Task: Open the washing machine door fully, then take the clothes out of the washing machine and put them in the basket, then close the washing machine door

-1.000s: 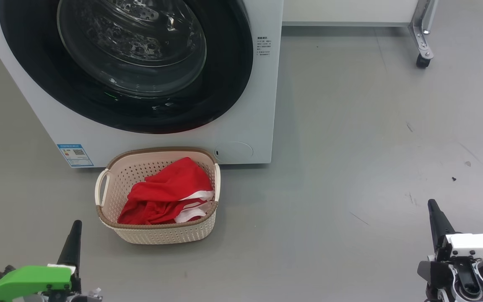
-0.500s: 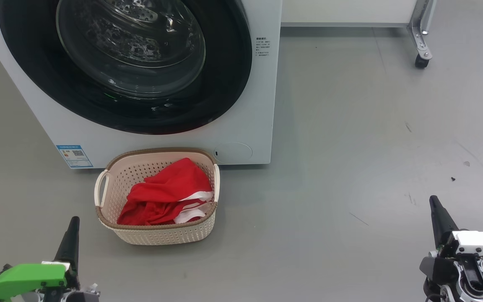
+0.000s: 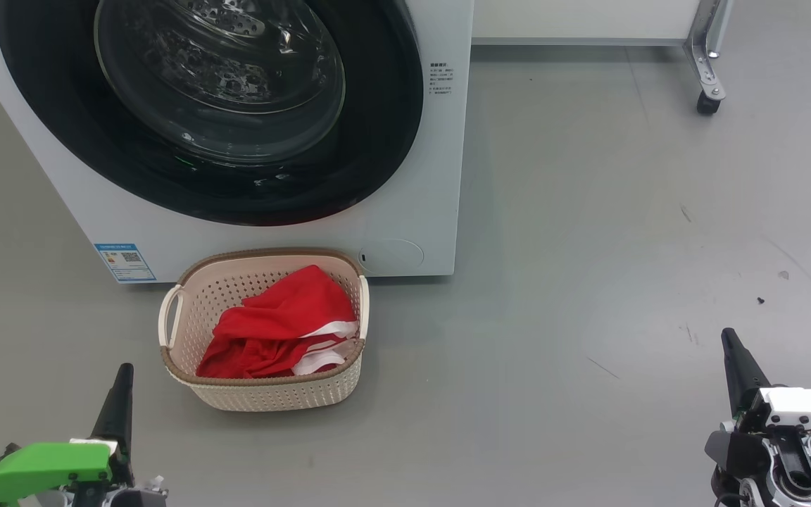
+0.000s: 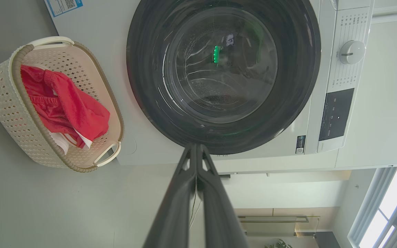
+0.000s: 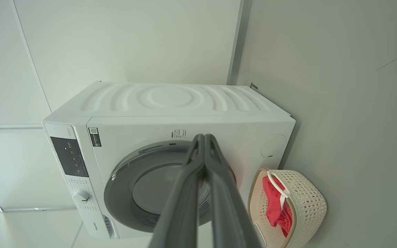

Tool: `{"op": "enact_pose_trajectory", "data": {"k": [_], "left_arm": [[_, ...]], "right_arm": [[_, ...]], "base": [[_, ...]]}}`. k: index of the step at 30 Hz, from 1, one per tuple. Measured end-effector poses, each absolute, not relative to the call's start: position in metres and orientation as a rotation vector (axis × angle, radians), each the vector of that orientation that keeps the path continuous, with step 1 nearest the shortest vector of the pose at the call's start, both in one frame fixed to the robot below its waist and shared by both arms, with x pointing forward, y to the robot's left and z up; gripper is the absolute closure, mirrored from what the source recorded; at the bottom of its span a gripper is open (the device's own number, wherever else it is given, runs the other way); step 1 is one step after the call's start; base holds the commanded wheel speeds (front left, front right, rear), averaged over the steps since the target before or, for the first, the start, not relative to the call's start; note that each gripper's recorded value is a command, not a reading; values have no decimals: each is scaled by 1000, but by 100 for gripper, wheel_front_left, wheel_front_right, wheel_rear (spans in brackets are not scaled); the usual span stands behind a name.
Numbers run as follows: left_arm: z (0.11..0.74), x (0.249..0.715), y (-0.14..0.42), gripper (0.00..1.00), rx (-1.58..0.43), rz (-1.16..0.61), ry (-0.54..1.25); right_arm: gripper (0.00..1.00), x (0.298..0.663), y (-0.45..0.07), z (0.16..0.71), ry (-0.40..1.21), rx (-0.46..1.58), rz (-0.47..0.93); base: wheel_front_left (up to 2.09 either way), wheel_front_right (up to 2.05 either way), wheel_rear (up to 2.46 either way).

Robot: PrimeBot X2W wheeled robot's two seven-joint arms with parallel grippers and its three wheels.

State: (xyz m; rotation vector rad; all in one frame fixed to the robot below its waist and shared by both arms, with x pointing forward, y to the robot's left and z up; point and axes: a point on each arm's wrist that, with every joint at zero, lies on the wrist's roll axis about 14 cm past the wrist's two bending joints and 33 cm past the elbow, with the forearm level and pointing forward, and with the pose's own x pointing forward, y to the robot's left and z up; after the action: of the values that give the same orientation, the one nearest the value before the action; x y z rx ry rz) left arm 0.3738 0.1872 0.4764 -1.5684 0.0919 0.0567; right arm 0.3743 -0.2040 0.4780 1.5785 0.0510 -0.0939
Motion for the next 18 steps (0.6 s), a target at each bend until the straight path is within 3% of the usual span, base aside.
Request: {"op": "enact_pose_trajectory", "data": {"k": [18], "left_arm": [[476,374,187,100,-1570,58,91]], "right_arm": [[100,374,-204,478,50,1579,-95]], "base": [[0,0,0]]}}
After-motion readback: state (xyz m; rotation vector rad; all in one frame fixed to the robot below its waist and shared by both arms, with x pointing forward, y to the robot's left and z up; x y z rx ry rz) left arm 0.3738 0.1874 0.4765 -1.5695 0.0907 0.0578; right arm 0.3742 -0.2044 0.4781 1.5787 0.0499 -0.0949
